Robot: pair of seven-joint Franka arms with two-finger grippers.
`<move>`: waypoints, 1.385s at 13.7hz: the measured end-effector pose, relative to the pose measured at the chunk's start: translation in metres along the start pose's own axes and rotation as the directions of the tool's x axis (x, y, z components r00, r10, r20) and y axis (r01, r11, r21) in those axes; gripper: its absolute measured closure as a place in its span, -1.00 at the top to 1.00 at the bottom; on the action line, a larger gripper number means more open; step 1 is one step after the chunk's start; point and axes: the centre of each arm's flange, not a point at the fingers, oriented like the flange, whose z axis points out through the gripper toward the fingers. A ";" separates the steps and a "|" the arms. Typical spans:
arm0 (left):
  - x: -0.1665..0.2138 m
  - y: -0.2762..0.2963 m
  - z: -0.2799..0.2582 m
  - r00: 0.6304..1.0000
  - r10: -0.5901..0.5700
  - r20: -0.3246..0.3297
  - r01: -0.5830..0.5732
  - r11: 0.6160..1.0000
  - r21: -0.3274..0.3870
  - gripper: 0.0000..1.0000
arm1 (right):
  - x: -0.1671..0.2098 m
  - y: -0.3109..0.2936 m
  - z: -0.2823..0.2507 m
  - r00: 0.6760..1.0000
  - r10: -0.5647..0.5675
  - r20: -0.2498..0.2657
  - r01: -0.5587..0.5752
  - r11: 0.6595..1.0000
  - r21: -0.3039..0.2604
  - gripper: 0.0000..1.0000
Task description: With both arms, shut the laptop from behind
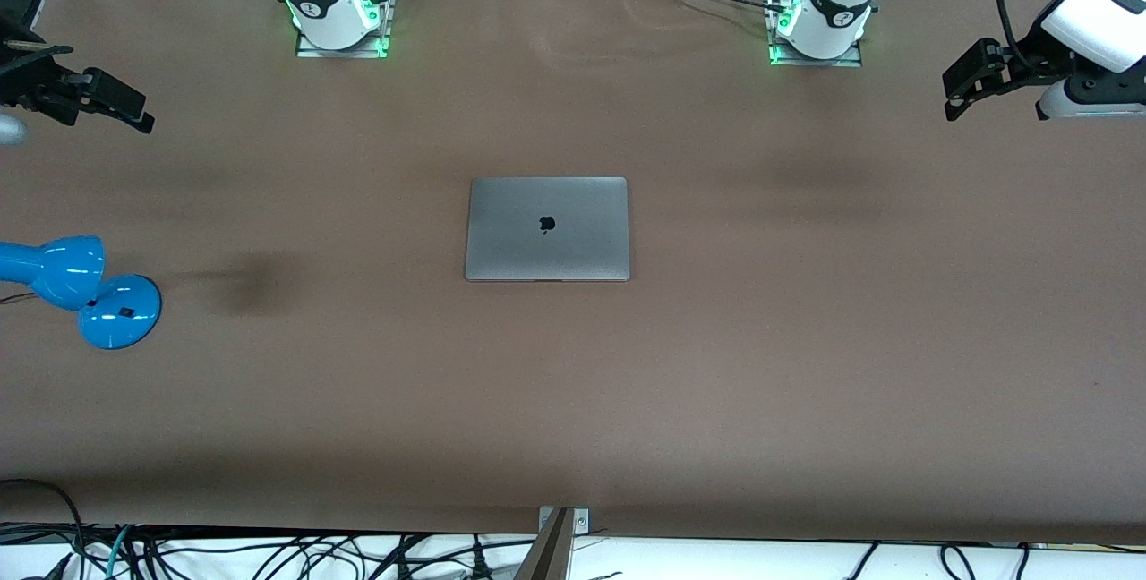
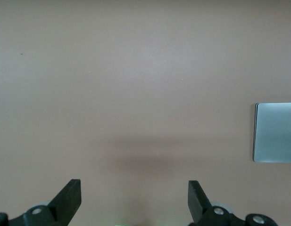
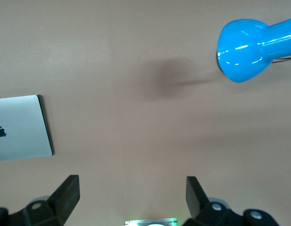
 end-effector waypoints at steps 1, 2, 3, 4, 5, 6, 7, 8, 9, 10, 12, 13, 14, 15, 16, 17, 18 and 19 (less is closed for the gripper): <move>0.000 0.000 0.001 1.000 0.001 0.004 -0.001 1.000 0.001 1.00 | 0.000 0.000 0.000 1.000 0.000 0.001 0.000 1.000 0.000 1.00; 0.000 0.000 0.003 1.000 0.001 0.008 -0.001 1.000 0.001 1.00 | 0.000 0.000 0.000 1.000 0.000 0.004 0.000 1.000 0.000 1.00; 0.000 0.001 0.005 1.000 0.002 0.013 -0.002 1.000 0.002 1.00 | -0.001 0.000 0.001 1.000 0.000 0.008 0.000 1.000 -0.001 1.00; 0.000 0.001 0.008 1.000 0.002 0.020 -0.002 1.000 0.003 1.00 | -0.001 0.000 0.001 1.000 0.000 0.012 0.000 1.000 -0.001 1.00; 0.001 0.001 0.012 1.000 0.003 0.028 -0.003 1.000 0.005 1.00 | -0.001 0.000 0.002 1.000 0.000 0.013 0.000 1.000 -0.001 1.00; 0.001 0.002 0.014 0.999 0.004 0.034 -0.004 1.000 0.006 1.00 | -0.001 0.000 0.002 1.000 0.000 0.014 0.000 1.000 -0.001 1.00; 0.001 0.002 0.018 0.999 0.005 0.040 -0.005 1.000 0.007 1.00 | -0.001 0.000 0.002 1.000 0.000 0.014 0.000 1.000 -0.001 1.00; 0.002 0.003 0.022 0.999 0.006 0.049 -0.007 1.000 0.008 1.00 | -0.001 0.000 0.002 1.000 0.000 0.014 0.000 1.000 -0.001 1.00; 0.003 0.004 0.029 0.998 0.009 0.058 -0.009 1.000 0.010 1.00 | -0.002 0.000 0.002 1.000 0.000 0.015 0.000 1.000 -0.001 1.00; 0.004 0.006 0.035 0.998 0.011 0.067 -0.012 1.000 0.011 1.00 | -0.002 0.000 0.002 1.000 0.000 0.020 0.000 1.000 -0.002 1.00; 0.005 0.008 0.046 0.997 0.015 0.071 -0.016 1.000 0.010 1.00 | -0.003 0.000 0.003 1.000 0.000 0.026 0.000 1.000 -0.002 1.00; 0.004 0.010 0.050 0.997 0.017 0.069 -0.018 1.000 0.005 1.00 | -0.003 0.000 0.003 1.000 0.000 0.028 0.000 1.000 -0.006 1.00; 0.003 0.010 0.054 0.998 0.019 0.066 -0.019 1.000 0.000 1.00 | -0.003 0.001 0.003 1.000 0.000 0.029 0.000 1.000 -0.015 1.00; 0.001 0.011 0.056 0.998 0.020 0.065 -0.019 1.000 -0.003 1.00 | -0.003 0.002 0.003 1.000 -0.001 0.030 0.002 1.000 -0.030 1.00; -0.001 0.011 0.057 0.998 0.020 0.063 -0.020 1.000 -0.005 1.00 | -0.004 0.001 0.003 0.999 -0.003 0.032 0.004 0.999 -0.037 1.00; -0.003 0.011 0.056 0.998 0.020 0.059 -0.020 1.000 -0.006 1.00 | -0.004 0.000 0.004 0.999 -0.005 0.035 0.006 0.999 -0.039 1.00; -0.003 0.011 0.054 0.999 0.020 0.050 -0.019 1.000 -0.008 1.00 | -0.004 -0.001 0.004 0.999 -0.007 0.036 0.008 0.999 -0.039 1.00; -0.003 0.011 0.054 0.999 0.020 0.042 -0.019 1.000 -0.009 1.00 | -0.004 -0.001 0.004 0.999 -0.008 0.036 0.009 0.999 -0.039 1.00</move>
